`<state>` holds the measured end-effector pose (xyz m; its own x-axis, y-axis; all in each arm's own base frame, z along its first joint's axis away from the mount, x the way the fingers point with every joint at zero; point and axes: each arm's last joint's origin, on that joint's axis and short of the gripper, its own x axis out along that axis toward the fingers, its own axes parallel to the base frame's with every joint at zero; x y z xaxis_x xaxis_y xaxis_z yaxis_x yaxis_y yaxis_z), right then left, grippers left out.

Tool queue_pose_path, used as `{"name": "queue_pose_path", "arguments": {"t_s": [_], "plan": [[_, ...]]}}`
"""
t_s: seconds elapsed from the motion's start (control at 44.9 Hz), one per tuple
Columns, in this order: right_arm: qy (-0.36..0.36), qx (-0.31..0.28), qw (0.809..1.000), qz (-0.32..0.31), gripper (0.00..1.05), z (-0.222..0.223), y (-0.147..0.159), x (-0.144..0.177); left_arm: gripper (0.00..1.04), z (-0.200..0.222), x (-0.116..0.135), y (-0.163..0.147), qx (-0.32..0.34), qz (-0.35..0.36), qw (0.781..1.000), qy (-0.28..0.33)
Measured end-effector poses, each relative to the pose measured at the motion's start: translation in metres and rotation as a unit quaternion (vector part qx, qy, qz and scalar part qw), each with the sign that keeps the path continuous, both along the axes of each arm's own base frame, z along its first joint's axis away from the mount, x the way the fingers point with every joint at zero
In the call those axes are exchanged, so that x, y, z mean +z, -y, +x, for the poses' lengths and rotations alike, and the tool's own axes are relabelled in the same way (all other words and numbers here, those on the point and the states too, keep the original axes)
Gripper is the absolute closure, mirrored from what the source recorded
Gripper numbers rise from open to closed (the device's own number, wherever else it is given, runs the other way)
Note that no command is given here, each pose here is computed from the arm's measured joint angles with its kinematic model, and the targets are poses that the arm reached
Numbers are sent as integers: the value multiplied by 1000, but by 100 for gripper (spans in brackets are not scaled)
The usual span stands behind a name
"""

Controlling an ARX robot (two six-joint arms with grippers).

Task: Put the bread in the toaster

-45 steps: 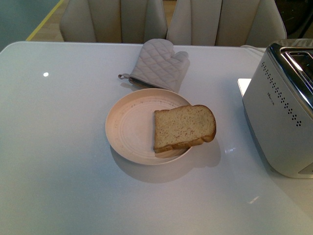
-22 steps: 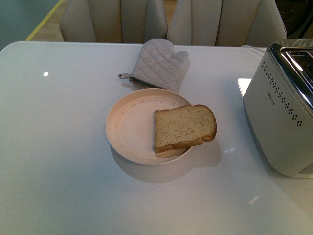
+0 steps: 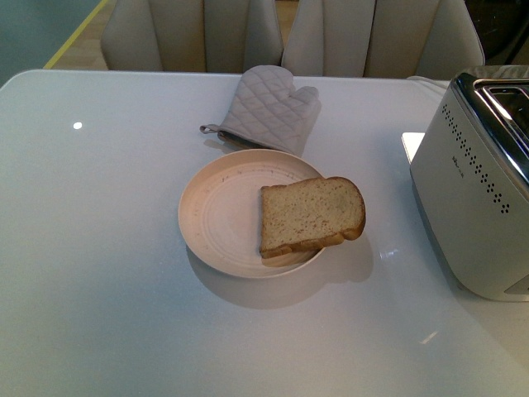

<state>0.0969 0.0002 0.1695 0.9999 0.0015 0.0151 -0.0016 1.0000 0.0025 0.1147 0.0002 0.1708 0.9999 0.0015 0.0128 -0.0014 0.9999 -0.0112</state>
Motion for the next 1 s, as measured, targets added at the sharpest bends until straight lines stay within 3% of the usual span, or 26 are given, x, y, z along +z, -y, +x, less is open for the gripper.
{"name": "queue_pose_path", "arguments": {"t_s": [0.579, 0.624, 0.691, 0.758, 1.003], "plan": [[-2, 0, 1000, 0, 9, 0, 0, 0, 102, -17, -3, 0, 0, 0, 1000, -3], [-79, -11, 997, 10, 9, 0, -1, -1, 102, -17, -3, 0, 0, 0, 1000, -2], [-222, -14, 975, 12, 9, 3, -5, -5, 101, -17, -3, 0, 0, 0, 1000, -2], [-264, 2, 964, 7, 9, 8, -13, -11, 87, -17, -3, 0, 0, 0, 1000, -2], [-249, 76, 963, 61, 9, 63, -49, 25, 36, -17, -3, 0, 0, 0, 1000, -2]]}}
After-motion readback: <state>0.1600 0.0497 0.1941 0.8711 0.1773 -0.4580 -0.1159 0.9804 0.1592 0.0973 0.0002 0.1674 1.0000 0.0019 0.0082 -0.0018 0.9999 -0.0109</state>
